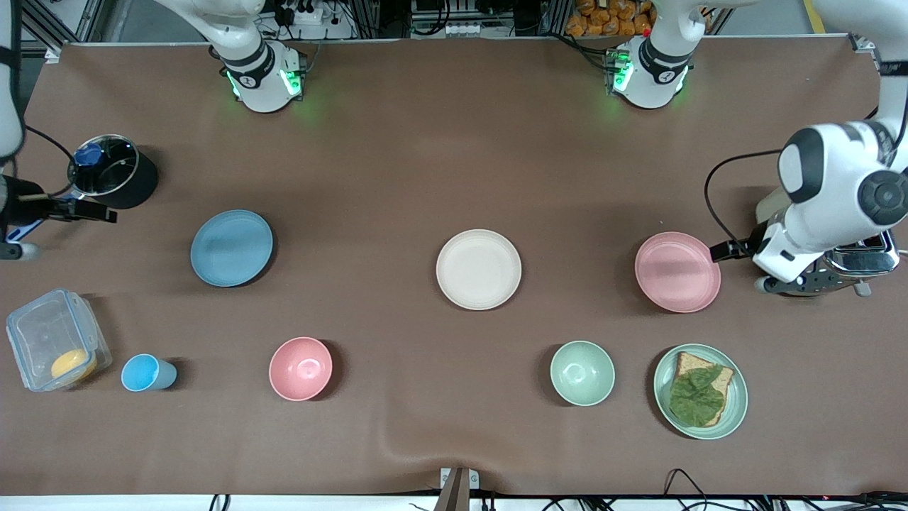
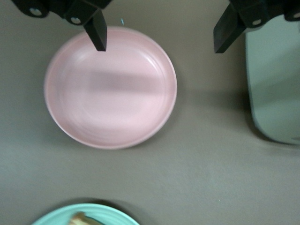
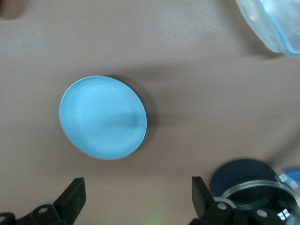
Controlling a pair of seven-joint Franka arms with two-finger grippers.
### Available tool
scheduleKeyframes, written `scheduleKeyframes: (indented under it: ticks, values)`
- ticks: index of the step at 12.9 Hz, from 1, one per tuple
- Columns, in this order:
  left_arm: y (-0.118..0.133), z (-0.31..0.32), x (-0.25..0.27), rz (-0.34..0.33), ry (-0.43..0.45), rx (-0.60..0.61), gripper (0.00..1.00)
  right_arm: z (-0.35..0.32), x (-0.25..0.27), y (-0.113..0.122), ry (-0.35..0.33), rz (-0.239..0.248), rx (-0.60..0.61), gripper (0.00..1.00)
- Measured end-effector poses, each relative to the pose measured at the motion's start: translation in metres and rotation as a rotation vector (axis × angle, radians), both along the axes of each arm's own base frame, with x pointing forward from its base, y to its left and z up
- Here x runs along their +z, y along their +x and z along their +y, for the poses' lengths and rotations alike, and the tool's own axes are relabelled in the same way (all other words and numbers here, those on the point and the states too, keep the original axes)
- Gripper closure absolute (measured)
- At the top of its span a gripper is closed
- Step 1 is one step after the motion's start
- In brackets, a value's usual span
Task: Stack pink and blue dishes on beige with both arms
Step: 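Grip the blue plate with the right gripper while the left gripper grips pink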
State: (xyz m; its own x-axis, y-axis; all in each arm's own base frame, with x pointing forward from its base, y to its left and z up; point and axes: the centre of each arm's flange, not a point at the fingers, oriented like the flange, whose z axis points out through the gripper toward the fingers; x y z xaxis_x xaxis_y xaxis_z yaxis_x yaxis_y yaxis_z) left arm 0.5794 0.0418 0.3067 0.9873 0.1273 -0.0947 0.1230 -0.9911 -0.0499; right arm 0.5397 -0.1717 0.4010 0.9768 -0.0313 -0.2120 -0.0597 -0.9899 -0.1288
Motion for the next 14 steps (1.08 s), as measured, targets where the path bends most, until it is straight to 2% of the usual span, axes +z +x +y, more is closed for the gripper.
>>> scheduleKeyframes:
  ticks: [3,7,10,14]
  values:
    - [0.004,0.022,-0.043,0.0,0.01,0.03,0.0,0.006,-0.082,-0.015,0.073,0.018,0.027,0.0]
    - [0.008,0.03,-0.07,-0.022,0.006,0.057,0.0,0.005,-0.165,-0.013,0.114,0.055,0.082,0.0]
    - [0.007,0.032,-0.082,-0.012,-0.011,0.084,0.0,0.011,-0.209,-0.012,0.116,0.066,0.111,0.0]
    - [0.003,0.033,-0.098,0.015,-0.013,0.088,0.0,0.022,-0.237,-0.015,0.162,0.088,0.142,0.0]
